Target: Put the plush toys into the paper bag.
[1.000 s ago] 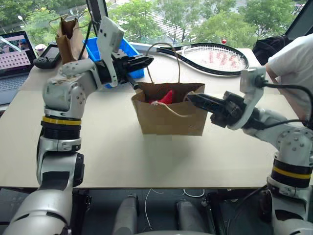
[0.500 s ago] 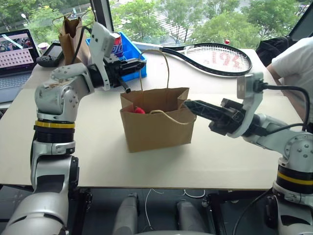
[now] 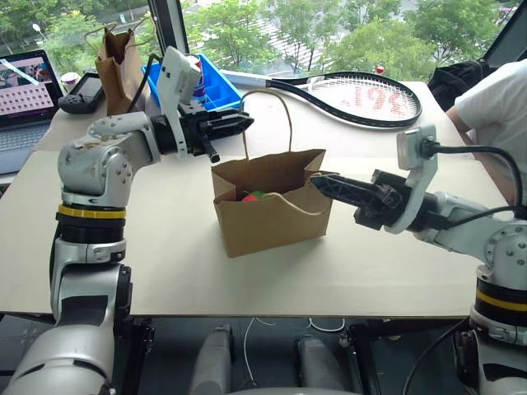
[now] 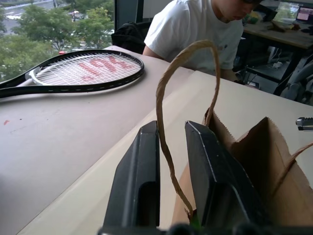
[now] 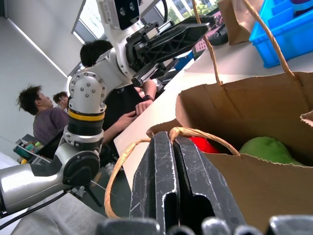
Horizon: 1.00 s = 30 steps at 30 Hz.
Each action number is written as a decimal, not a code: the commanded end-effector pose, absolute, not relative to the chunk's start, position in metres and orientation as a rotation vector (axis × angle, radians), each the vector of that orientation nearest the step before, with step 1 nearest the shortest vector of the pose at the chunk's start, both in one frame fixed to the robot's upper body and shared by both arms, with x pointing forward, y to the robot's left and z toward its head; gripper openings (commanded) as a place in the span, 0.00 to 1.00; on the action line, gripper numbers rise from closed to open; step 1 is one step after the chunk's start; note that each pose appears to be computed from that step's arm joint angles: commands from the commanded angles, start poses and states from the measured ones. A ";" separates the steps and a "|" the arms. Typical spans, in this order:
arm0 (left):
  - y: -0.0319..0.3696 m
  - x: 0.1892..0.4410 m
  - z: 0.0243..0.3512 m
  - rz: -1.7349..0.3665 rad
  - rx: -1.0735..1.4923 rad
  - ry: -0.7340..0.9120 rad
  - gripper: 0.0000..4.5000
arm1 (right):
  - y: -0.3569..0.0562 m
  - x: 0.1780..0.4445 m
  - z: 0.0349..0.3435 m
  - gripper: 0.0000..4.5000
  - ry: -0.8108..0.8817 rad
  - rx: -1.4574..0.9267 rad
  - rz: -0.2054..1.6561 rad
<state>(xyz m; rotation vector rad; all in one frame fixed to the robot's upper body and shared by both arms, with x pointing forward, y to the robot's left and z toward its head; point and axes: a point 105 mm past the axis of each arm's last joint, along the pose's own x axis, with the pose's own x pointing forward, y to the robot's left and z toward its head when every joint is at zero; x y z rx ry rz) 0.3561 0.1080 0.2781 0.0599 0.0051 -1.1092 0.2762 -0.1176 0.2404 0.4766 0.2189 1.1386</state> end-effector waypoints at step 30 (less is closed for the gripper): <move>0.172 0.325 0.214 -1.277 0.099 0.028 1.00 | -0.078 0.252 0.174 0.01 0.180 -0.038 1.024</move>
